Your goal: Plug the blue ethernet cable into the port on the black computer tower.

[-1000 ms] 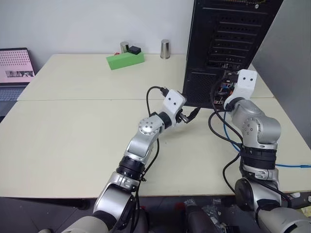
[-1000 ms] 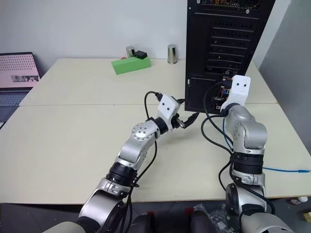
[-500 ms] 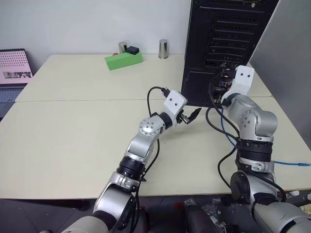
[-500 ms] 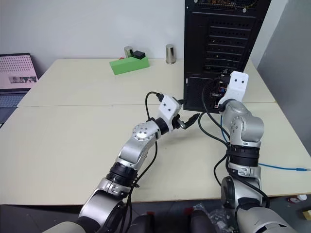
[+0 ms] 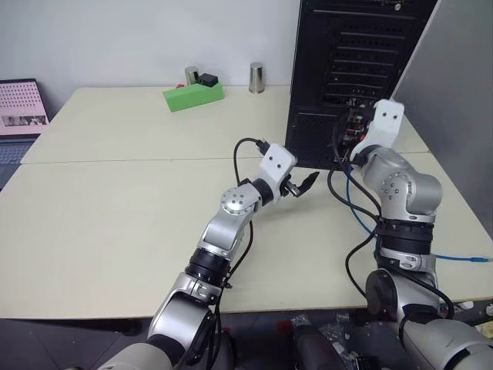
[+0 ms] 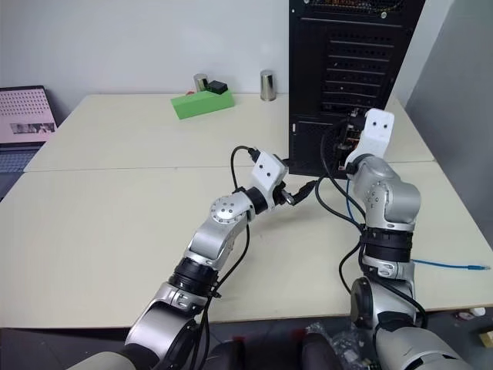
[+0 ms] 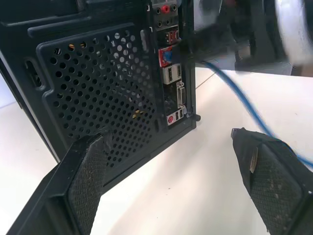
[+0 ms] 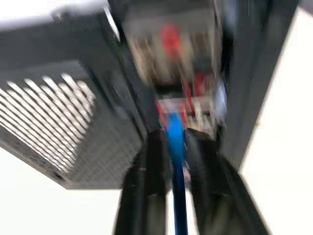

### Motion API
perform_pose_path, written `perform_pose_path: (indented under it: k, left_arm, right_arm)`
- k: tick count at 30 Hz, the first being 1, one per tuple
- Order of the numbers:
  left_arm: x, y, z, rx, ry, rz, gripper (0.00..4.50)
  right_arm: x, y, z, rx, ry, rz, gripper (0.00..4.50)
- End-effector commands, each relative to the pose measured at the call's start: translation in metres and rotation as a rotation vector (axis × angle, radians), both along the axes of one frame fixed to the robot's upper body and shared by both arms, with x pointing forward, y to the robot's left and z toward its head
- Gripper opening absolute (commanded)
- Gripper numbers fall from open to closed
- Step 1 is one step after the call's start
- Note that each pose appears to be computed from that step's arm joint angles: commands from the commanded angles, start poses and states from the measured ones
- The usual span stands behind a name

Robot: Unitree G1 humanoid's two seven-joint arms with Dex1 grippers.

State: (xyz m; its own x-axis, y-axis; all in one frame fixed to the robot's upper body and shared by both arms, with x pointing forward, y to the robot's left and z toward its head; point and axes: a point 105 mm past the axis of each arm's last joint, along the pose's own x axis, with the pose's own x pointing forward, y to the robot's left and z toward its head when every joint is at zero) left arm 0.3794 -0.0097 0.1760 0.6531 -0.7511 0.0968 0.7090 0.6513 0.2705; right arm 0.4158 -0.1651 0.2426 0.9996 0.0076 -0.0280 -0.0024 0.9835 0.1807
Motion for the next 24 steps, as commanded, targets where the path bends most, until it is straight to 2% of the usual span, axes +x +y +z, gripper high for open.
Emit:
perform_pose_path:
  k: [1, 5, 7, 10, 14, 18, 24]
  left_arm:
    - [0.001, 0.004, 0.016, -0.022, -0.048, 0.002, 4.14]
    - [0.003, 0.015, 0.013, -0.027, -0.019, 0.007, 4.14]
    - [0.002, 0.021, 0.012, -0.015, -0.006, -0.01, 4.49]
    - [0.001, 0.034, 0.014, 0.004, 0.003, -0.029, 4.5]
    - [0.006, 0.059, 0.008, 0.072, 0.06, -0.033, 4.5]
    - [0.005, 0.082, 0.01, 0.152, 0.069, -0.086, 4.5]
    - [0.007, 0.102, 0.031, 0.163, 0.035, -0.126, 4.5]
  right_arm:
    - [-0.018, -0.001, 0.005, -0.024, -0.063, 0.037, 1.61]
    - [-0.04, 0.005, -0.011, -0.102, -0.058, 0.096, 2.47]
    - [-0.053, 0.003, -0.016, -0.18, -0.079, 0.104, 2.84]
    - [-0.072, -0.004, -0.026, -0.239, -0.094, 0.109, 3.48]
    - [-0.092, -0.018, -0.034, -0.241, -0.115, 0.124, 4.36]
    - [-0.109, -0.032, -0.031, -0.268, -0.143, 0.168, 4.44]
    - [-0.125, -0.031, -0.004, -0.218, -0.253, 0.3, 4.44]
